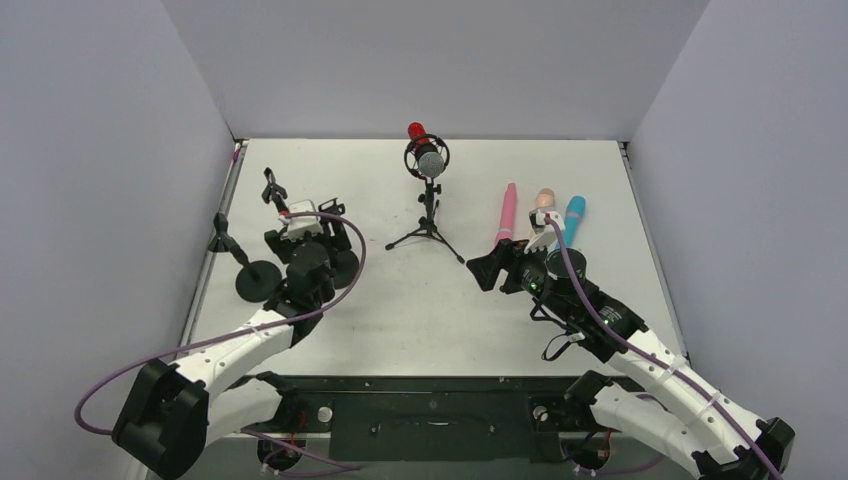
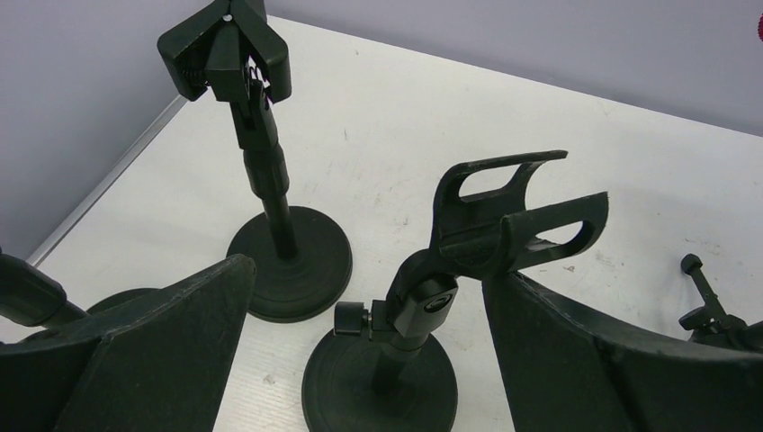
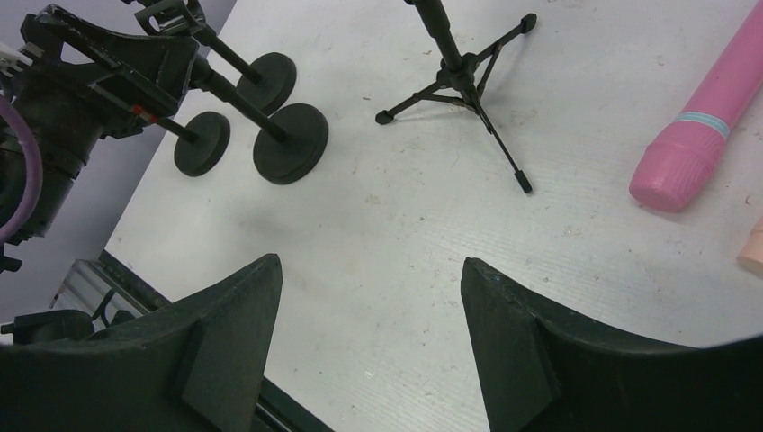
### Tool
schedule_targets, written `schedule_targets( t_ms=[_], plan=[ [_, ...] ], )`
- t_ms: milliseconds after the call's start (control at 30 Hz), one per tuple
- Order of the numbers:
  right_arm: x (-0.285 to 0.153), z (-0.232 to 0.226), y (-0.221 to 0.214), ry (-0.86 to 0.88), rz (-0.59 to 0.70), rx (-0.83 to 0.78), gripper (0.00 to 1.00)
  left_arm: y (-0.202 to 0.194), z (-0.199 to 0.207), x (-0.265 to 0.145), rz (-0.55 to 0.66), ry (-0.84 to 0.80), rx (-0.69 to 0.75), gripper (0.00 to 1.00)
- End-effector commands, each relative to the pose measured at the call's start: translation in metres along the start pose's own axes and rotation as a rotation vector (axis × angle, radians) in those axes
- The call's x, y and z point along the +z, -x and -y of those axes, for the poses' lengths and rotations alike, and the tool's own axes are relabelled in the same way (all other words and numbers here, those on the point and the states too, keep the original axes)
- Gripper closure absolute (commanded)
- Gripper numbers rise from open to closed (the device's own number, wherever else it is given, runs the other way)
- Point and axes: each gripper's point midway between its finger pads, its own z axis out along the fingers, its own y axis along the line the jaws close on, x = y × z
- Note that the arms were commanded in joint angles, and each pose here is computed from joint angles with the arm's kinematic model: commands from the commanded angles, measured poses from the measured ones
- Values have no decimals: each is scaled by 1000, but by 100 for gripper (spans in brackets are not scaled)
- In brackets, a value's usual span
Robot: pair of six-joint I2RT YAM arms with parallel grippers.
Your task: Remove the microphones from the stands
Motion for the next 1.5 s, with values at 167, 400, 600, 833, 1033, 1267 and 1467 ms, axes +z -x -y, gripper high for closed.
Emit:
schedule_targets(
  t_ms=[167,400,600,833,1033,1267,1467],
  plan=[
    [1,-12,20,43,59,12,30,51,0,-10,37,-12,-94,4],
    [1,-12,19,44,59,16,30,59,-3,-21,11,-37,-90,4],
    [1,-12,19,45,61,21,29,63,-7,-28,0,-46,-89,4],
    [0,-13,21,48,63,22,25,86,-14,-37,20,-44,-104,4],
    [0,-14,22,49,65,25,22,108,-18,-46,46,-61,-115,4],
    [-1,-15,24,49,70,26,22,133,-16,-55,56,-102,-91,4],
    [-3,-15,28,45,81,26,21,163,1,-57,78,-180,-75,4]
  ],
)
